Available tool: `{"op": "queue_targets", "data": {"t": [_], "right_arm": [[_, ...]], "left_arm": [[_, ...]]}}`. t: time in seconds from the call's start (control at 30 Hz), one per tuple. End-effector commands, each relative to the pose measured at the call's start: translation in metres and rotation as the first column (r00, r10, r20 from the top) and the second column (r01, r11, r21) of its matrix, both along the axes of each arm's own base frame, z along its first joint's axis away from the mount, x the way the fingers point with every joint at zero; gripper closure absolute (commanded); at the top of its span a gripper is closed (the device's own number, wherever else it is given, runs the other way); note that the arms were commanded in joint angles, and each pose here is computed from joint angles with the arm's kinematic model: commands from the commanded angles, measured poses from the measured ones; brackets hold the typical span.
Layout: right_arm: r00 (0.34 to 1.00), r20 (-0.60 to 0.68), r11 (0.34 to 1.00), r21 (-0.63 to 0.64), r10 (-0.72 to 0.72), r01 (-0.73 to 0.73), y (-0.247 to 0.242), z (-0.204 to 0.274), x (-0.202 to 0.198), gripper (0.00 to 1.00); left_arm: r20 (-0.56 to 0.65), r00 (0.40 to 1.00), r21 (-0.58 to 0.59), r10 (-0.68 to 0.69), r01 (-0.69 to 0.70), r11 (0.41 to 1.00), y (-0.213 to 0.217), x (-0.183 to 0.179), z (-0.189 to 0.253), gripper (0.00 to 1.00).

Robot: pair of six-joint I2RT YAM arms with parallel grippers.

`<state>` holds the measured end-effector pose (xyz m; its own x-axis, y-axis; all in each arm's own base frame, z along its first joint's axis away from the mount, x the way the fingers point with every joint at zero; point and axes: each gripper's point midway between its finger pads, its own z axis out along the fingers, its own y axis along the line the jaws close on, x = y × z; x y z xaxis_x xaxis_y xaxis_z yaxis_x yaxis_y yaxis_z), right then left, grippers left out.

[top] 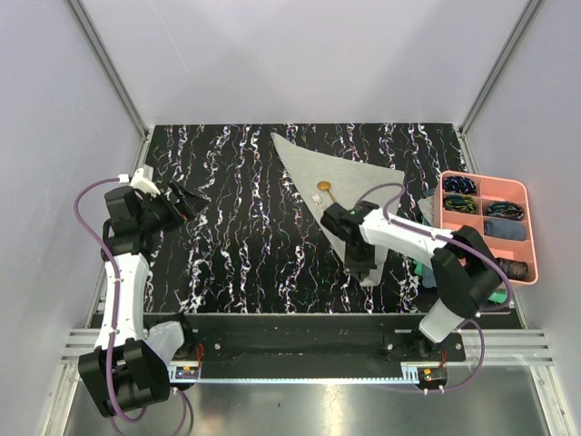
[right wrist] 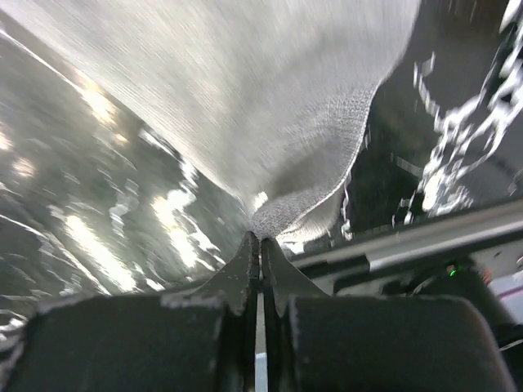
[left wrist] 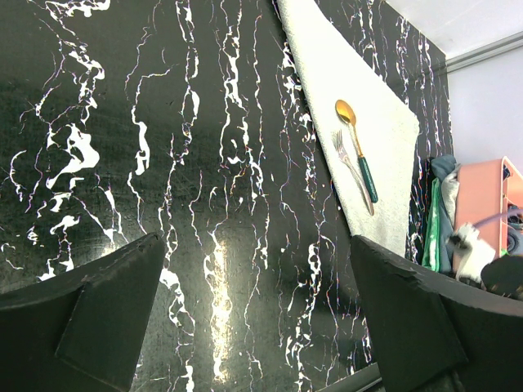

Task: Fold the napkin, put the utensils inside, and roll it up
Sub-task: Fold the napkin

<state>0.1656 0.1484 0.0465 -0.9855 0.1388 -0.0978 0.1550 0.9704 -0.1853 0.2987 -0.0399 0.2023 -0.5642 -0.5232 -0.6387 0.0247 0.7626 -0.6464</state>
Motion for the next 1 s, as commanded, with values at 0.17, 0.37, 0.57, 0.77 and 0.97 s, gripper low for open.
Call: {"op": "queue_targets", "data": {"t": [0.17,0.37,0.57,0.77,0.97], "right_arm": [[0.982,0.151,0.990,-0.100,0.110,-0.096,0.018,0.009,0.092,1.00],[0.969,0.198,0.988,-0.084,0.147,-0.132,0.037,0.011,0.141,1.00],[0.954,0.258,0.988,-0.054,0.155,-0.146,0.050,0.016,0.186,1.00],[0.934,0.310,0.983,-0.029,0.179,-0.179,0.073,0.015,0.225,1.00],[0.916,0.352,0.979,-0.002,0.192,-0.204,0.091,0.018,0.255,1.00]], "left_arm": [[0.055,0.998,0.001,-0.032,0.032,1.000,-0.004,0.003,0.013,0.01],[0.052,0.998,0.000,-0.033,0.033,0.999,-0.005,0.004,0.011,0.01],[0.042,0.999,-0.003,-0.033,0.033,0.999,-0.004,0.005,0.009,0.01],[0.038,0.999,-0.007,-0.035,0.036,0.999,-0.005,0.005,0.008,0.01],[0.031,0.999,-0.008,-0.031,0.031,0.999,-0.004,0.005,0.006,0.01]]}}
